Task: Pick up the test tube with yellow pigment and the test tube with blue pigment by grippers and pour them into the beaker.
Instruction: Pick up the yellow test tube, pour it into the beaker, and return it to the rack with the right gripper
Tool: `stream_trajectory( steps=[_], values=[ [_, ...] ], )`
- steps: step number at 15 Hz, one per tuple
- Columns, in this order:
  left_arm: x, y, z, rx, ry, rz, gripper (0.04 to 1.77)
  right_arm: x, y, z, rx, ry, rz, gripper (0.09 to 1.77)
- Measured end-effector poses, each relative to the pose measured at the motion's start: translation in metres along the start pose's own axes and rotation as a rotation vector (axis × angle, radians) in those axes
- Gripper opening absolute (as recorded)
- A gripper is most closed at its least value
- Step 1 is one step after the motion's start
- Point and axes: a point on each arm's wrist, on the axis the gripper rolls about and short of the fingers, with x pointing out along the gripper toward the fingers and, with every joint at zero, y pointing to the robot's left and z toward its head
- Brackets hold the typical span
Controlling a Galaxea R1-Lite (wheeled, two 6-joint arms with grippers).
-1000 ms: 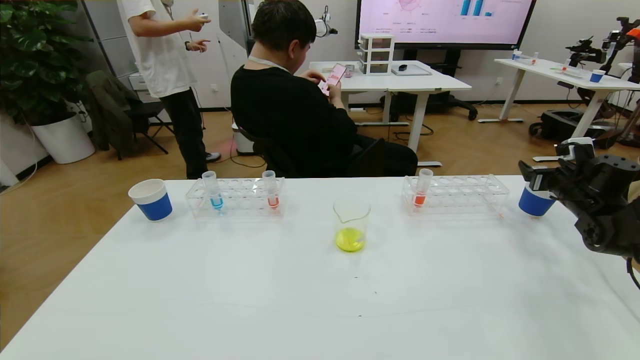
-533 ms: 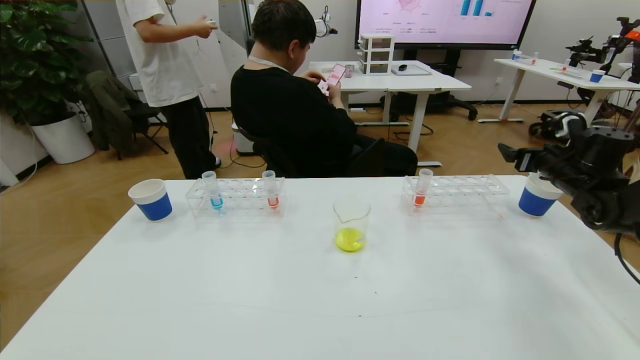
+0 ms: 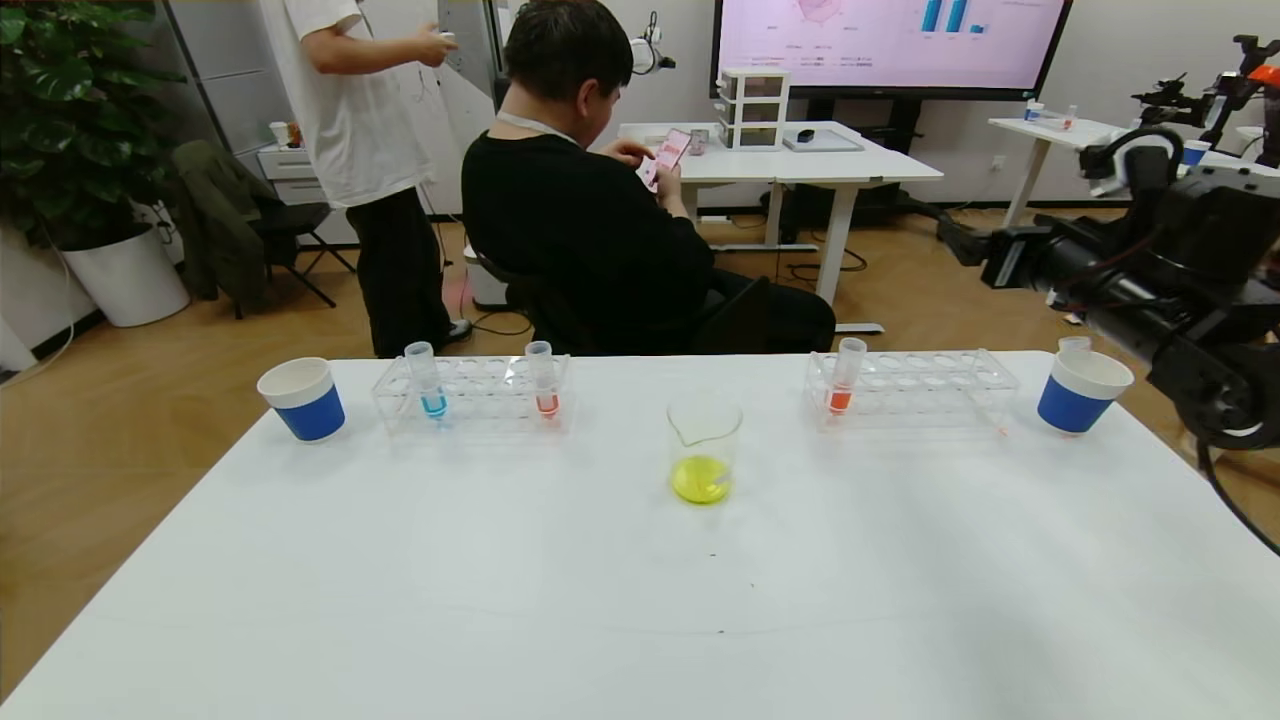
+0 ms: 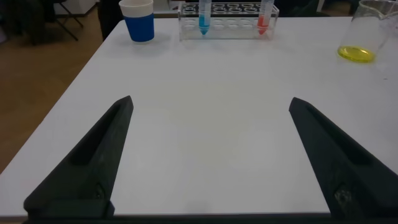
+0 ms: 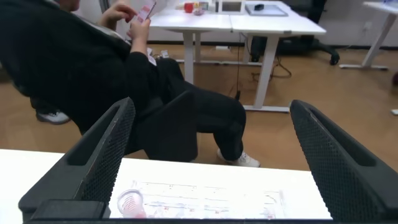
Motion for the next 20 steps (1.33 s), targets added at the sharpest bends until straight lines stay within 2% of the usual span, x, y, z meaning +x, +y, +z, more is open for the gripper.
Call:
stream_trajectory(
  steps=[3, 6, 9, 11, 14, 18, 20],
  values=[
    [0.0, 0.0, 0.0, 0.0, 0.0, 0.0, 1.75, -0.045, -0.011, 0.045, -0.048, -0.097, -0.037, 1.74],
    [0.0, 0.0, 0.0, 0.0, 0.0, 0.0, 1.75, -0.108, -0.01, 0.086, -0.072, -0.191, -0.049, 1.74],
    [0.0, 0.0, 0.0, 0.0, 0.0, 0.0, 1.75, -0.183, 0.005, 0.1, -0.072, -0.267, -0.001, 1.74],
    [0.0, 0.0, 0.0, 0.0, 0.0, 0.0, 1.75, -0.23, 0.01, 0.092, -0.112, -0.296, 0.016, 1.74],
    [0.0, 0.0, 0.0, 0.0, 0.0, 0.0, 1.75, -0.296, 0.011, 0.068, -0.193, -0.341, -0.003, 1.74],
    [0.0, 0.0, 0.0, 0.0, 0.0, 0.0, 1.75, -0.355, 0.011, 0.041, -0.227, -0.336, -0.035, 1.74],
    [0.0, 0.0, 0.0, 0.0, 0.0, 0.0, 1.75, -0.376, 0.011, 0.028, -0.278, -0.313, -0.081, 1.74]
  ],
)
